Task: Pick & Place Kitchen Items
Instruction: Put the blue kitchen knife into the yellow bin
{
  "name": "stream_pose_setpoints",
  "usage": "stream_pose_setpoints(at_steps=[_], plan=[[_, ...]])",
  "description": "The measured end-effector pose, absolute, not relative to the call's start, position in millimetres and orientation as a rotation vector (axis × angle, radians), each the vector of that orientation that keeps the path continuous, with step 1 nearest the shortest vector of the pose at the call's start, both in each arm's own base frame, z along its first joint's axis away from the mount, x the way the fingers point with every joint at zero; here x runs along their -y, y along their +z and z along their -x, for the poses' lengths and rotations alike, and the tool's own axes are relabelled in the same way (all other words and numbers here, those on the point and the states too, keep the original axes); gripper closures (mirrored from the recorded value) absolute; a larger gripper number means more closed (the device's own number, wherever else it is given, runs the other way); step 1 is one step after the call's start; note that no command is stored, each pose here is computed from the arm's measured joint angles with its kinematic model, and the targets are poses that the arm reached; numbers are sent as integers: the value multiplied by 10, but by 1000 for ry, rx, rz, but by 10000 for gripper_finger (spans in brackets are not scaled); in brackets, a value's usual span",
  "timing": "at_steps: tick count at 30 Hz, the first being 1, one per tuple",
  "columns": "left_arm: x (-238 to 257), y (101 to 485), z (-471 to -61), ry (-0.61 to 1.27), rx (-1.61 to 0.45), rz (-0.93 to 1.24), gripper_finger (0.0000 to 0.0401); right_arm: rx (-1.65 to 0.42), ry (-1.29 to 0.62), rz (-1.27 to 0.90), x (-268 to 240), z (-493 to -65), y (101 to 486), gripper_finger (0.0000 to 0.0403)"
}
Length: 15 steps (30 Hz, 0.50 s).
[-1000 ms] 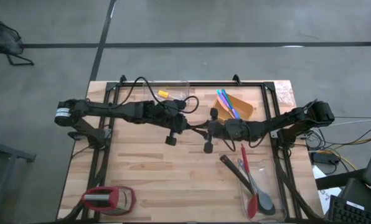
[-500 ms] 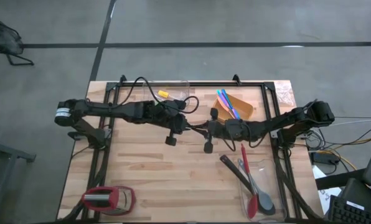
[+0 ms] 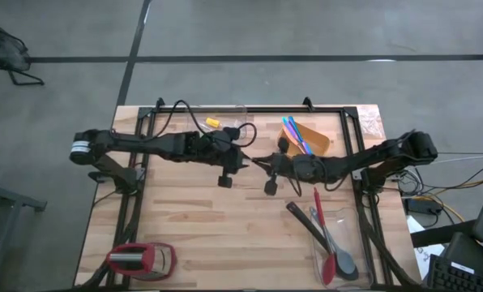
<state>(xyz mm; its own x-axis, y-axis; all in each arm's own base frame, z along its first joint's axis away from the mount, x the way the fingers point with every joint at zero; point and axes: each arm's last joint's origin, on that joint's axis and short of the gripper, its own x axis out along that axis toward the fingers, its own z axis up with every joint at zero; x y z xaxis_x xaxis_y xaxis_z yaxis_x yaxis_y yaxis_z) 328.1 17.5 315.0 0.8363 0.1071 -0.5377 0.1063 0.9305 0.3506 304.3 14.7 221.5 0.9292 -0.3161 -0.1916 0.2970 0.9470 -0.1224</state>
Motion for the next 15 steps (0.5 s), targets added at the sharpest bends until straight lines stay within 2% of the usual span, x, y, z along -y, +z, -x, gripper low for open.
stream_pose_setpoints(at_steps=[8, 15], plan=[[-161, 3326, -3178, 26, -509, -339, 242, -258, -490, 123, -86, -2819, 2410, 392], [-159, 3353, -3149, 27, -506, -336, 231, -324, -674, 98, -29, -2432, 2597, 392]])
